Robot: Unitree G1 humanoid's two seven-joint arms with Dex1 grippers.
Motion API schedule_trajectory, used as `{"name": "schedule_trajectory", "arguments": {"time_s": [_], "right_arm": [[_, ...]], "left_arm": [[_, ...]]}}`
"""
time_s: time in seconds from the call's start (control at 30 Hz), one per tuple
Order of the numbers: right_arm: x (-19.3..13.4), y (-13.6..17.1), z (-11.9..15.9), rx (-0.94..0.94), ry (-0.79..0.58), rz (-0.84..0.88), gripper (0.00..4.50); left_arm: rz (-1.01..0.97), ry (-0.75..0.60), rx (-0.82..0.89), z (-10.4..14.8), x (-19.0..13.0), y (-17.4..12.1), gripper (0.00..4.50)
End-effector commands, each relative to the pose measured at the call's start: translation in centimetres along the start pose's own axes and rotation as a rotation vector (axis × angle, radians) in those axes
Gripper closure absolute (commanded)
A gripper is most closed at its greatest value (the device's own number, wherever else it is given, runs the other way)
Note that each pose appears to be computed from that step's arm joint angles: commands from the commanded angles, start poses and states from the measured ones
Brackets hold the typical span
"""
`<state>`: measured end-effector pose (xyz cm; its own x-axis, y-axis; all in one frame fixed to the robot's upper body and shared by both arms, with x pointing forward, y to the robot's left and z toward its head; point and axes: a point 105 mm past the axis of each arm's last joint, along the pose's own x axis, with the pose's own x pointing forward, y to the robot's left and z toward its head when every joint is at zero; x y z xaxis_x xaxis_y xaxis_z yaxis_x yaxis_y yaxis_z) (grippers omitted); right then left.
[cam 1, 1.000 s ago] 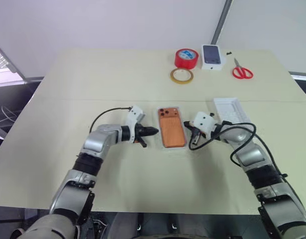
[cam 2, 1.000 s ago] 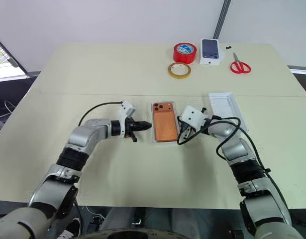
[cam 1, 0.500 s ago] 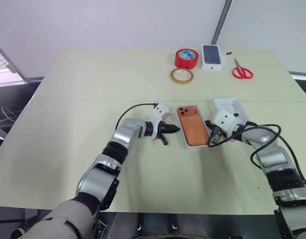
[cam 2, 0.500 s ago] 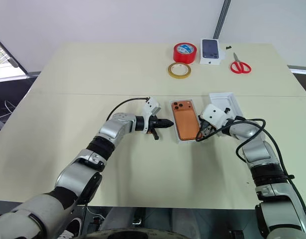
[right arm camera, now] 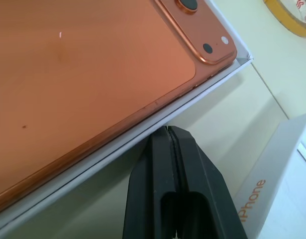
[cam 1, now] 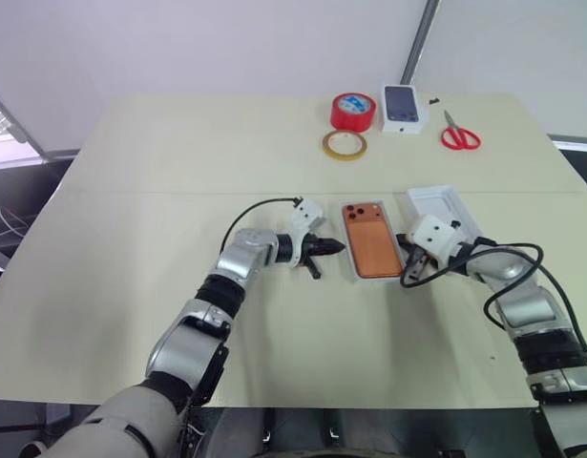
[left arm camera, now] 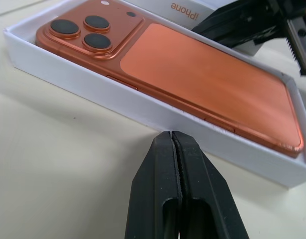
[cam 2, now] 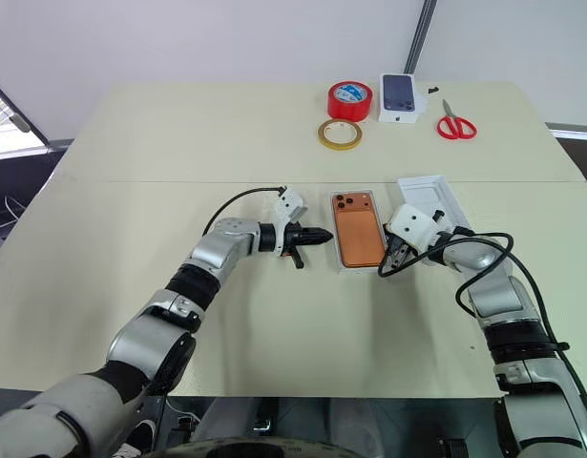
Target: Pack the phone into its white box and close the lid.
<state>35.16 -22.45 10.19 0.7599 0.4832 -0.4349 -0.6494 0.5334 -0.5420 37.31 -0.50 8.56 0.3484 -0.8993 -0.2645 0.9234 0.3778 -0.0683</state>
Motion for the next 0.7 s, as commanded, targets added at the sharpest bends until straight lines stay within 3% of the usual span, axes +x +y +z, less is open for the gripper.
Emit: {"name": "schedule_trajectory", "arguments": {"time_s": [0.03, 0.1, 0.27, 0.33, 0.47, 0.7], "right_arm": [[-1.7, -2.5, 1.9, 0.004, -0.049, -0.053, 3.58], [-2.4, -3.1, 2.1, -0.039, -0.035, -0.081, 2.63], [-3.0, -4.0, 2.4, 0.034, -0.048, -0.134, 0.01], [-3.1, -4.7, 1.7, 0.081, -0.015, -0.18, 0.0], [-3.7, -5.8, -0.4, 0.262, 0.089, -0.27, 0.0], [-3.9, -4.9, 0.0, 0.462, 0.196, -0.148, 0.0]], "left_arm": [[0.052, -0.112, 0.053, 2.8, -1.6, 1.3, 4.24], [0.04, -0.147, 0.097, 3.7, -2.7, 1.3, 3.66], [0.028, -0.187, 0.126, 4.2, -5.4, 1.6, 1.1], [0.001, -0.202, 0.182, 4.0, -6.7, 1.1, 0.07], [-0.03, -0.227, 0.246, 3.5, -9.2, 0.3, 0.02], [-0.023, -0.27, 0.386, 3.3, -12.6, -0.5, 0.02]]}}
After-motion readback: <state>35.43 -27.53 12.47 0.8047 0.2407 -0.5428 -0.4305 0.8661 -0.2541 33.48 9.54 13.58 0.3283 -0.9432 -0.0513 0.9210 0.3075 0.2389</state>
